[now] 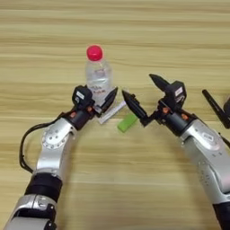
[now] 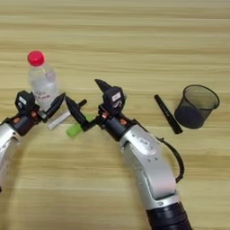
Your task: Move the objects on the table
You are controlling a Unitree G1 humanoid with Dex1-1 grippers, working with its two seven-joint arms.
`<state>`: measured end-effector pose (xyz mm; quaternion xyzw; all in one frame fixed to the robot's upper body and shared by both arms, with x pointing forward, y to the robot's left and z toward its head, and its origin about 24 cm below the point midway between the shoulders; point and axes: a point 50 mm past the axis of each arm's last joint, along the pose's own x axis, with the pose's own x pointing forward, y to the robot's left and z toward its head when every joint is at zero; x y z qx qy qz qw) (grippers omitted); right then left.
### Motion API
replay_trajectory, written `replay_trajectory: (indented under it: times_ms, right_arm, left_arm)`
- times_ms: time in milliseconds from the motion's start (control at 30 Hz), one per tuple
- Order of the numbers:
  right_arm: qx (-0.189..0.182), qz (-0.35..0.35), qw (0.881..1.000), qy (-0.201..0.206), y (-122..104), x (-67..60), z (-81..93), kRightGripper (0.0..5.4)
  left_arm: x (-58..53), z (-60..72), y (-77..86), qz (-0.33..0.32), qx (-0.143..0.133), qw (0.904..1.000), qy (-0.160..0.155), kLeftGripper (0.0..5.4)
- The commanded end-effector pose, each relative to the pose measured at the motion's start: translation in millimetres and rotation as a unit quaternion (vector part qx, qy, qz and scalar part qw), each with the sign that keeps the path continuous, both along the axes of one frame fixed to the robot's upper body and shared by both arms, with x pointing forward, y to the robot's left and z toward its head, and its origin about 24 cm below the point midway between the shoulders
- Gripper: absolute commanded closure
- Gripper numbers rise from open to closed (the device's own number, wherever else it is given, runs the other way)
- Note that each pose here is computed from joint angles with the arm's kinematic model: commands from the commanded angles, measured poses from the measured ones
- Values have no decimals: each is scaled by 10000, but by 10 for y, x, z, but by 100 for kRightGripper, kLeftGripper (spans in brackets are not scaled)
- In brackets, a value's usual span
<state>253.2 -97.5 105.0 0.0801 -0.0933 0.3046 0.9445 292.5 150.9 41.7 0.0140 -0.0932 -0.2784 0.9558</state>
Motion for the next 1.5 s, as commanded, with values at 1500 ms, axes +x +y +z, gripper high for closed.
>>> replay_trajectory:
  times_ms: [1500]
  right_arm:
    - [-8,-2204,9754,58,-507,368,-157,0]
  left_arm:
    - [241,-342,427,1571,589,9819,875,189]
